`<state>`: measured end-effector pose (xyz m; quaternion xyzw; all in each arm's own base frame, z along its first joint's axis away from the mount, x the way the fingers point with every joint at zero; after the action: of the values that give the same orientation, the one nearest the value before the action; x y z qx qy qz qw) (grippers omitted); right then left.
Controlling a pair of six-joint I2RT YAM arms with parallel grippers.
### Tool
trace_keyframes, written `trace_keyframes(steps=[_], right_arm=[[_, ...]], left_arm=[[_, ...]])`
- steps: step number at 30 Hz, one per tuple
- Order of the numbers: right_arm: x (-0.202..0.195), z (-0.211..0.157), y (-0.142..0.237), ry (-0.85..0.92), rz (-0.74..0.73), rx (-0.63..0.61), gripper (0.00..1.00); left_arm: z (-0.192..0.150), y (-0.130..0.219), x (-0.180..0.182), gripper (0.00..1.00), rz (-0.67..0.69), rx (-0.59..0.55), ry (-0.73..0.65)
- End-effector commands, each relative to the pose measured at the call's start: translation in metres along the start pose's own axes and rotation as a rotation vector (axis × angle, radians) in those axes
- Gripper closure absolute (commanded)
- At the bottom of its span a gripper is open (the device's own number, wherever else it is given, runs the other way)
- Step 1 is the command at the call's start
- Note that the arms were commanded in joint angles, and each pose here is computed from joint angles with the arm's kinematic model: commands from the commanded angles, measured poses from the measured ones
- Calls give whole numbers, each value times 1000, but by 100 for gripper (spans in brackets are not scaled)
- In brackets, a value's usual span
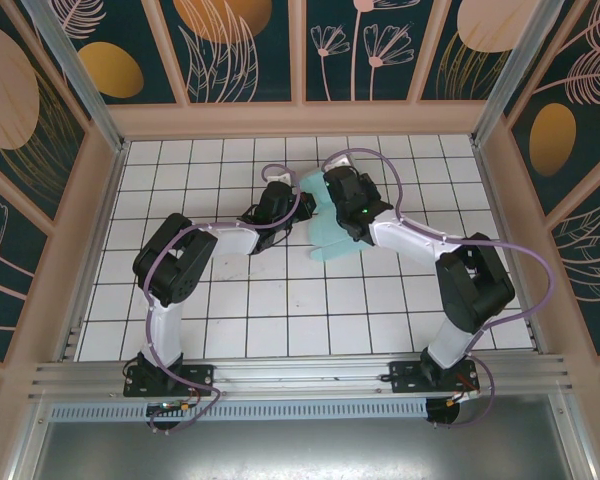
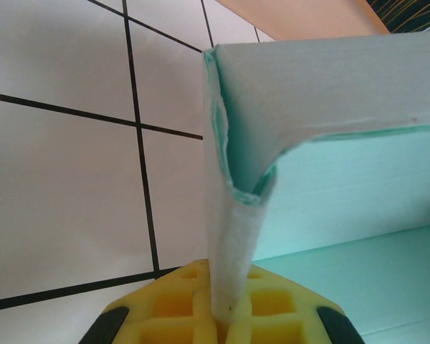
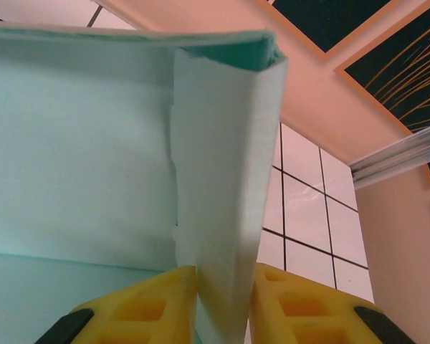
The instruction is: Fold the paper box
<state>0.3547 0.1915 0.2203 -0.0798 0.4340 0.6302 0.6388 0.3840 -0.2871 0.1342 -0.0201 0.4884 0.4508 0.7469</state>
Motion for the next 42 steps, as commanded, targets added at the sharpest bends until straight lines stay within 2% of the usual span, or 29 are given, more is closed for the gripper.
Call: trace_keyframes(steps=[1, 3, 8, 11, 13, 15, 19, 20, 21, 22, 29, 32, 36, 38, 42], right_arm=[[2, 6, -6, 9, -18, 6, 75], [3, 7, -8, 11, -19, 7, 71], [2, 10, -9, 6, -20, 5, 72], [2, 12, -8, 10, -16, 3, 78], [4, 10, -9, 25, -17, 11, 86], [6, 8, -12, 41, -28, 26, 100], [10, 6, -13, 59, -38, 36, 100], [10, 7, -13, 59, -44, 37, 98], [12, 7, -14, 65, -51, 42, 88], [12, 7, -14, 68, -58, 41, 84], [16, 5, -18, 96, -84, 51, 81], [17, 3, -20, 99, -87, 52, 73], [18, 2, -20, 107, -93, 52, 83], [18, 2, -20, 112, -107, 53, 100], [19, 0, -20, 123, -158, 58, 100]], left_arm=[[2, -1, -18, 100, -103, 4, -15], [2, -1, -18, 100, -105, 4, -14], [1, -1, -18, 100, -107, 6, -13], [1, -2, -18, 100, -107, 8, -11], [1, -2, -18, 100, -107, 9, -12], [1, -2, -17, 100, -105, 9, -11], [1, -2, -17, 100, -105, 8, -12], [0, -2, -17, 100, -105, 9, -12], [0, -2, -17, 100, -106, 10, -11], [0, -2, -18, 100, -108, 10, -12], [2, -1, -18, 100, -107, 5, -13], [1, -2, -17, 100, -107, 10, -10], [1, -2, -18, 100, -108, 10, -10], [1, -2, -18, 100, -108, 10, -9], [2, -1, -19, 100, -107, 8, -9]])
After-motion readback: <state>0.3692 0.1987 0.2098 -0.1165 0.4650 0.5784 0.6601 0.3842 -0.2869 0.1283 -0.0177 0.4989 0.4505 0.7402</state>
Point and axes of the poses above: each hand's point on the last joint's axis, 136 mm out from that joint toward the fingers, its own y axis back along the fingers, its own x axis along the line the jaws close on, z = x × y, the point moved 9 cm from there along y, back along the fingers, and after that the axes turned 6 degrees about y, right-handed, at the moved point
